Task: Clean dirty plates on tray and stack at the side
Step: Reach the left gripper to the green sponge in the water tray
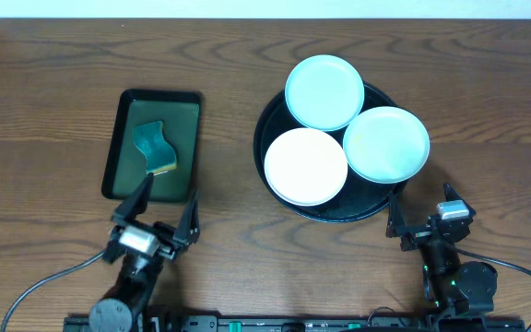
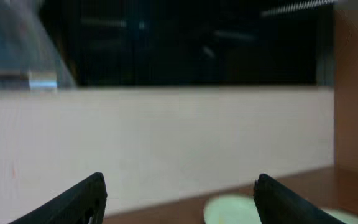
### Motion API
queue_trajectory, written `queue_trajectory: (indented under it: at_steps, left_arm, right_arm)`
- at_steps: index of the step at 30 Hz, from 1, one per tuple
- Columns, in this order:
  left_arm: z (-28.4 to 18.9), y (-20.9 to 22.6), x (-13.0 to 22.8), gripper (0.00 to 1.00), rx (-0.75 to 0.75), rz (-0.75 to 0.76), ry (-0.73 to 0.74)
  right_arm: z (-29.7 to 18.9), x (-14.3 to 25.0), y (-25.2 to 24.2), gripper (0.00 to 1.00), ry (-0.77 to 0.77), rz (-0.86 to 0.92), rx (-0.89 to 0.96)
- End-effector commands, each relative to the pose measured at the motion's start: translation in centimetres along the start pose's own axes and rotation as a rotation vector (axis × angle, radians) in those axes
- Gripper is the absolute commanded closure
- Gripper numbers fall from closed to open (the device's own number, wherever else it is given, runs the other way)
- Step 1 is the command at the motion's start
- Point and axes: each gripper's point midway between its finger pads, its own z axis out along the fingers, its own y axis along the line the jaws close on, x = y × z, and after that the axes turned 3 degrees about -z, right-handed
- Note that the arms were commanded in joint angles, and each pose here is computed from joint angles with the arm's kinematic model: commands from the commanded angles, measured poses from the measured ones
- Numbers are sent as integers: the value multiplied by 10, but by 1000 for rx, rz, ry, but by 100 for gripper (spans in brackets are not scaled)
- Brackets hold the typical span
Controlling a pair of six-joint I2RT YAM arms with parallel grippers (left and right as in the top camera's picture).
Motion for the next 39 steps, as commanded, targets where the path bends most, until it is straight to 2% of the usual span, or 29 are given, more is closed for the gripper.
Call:
queue_trajectory:
  at_steps: [1,4,7,9,11,15,17,21,26,32,39]
  left_arm:
    - [4,10,-34,23,-77,18,-67]
    - [18,23,-57,23,-151,20,-16]
    - [45,33,-65,23,-181,-29,155]
    - [65,37,-56,23,-160,-16,326]
    - [82,31,-47,23,-76,-18,479]
    - [105,27,-32,23,2,-141,649]
    - [114,43,-26,23,-56,-139,679]
    - [118,102,-9,23,-354,-264,753]
    - [95,150,34,23,-530,-420,999]
    - [74,158,98,23,-568,-543,1211]
    - [57,169,166,23,-597,-630,1374]
  right_arm:
    - [0,1,-4,1,2,-10,17]
    - [0,1,-4,1,2,-10,17]
    - [0,1,-4,1,2,-10,17]
    - [0,1,-4,1,2,-10,17]
    - [0,1,-4,1,2,-10,17]
    - [0,1,-4,1,2,-10,17]
    - [0,1,-4,1,2,-10,17]
    - [0,1,-4,1,2,-10,17]
    - [0,1,-4,1,2,-10,17]
    - [0,1,-4,1,2,-10,17]
    - [0,1,-4,1,2,-10,17]
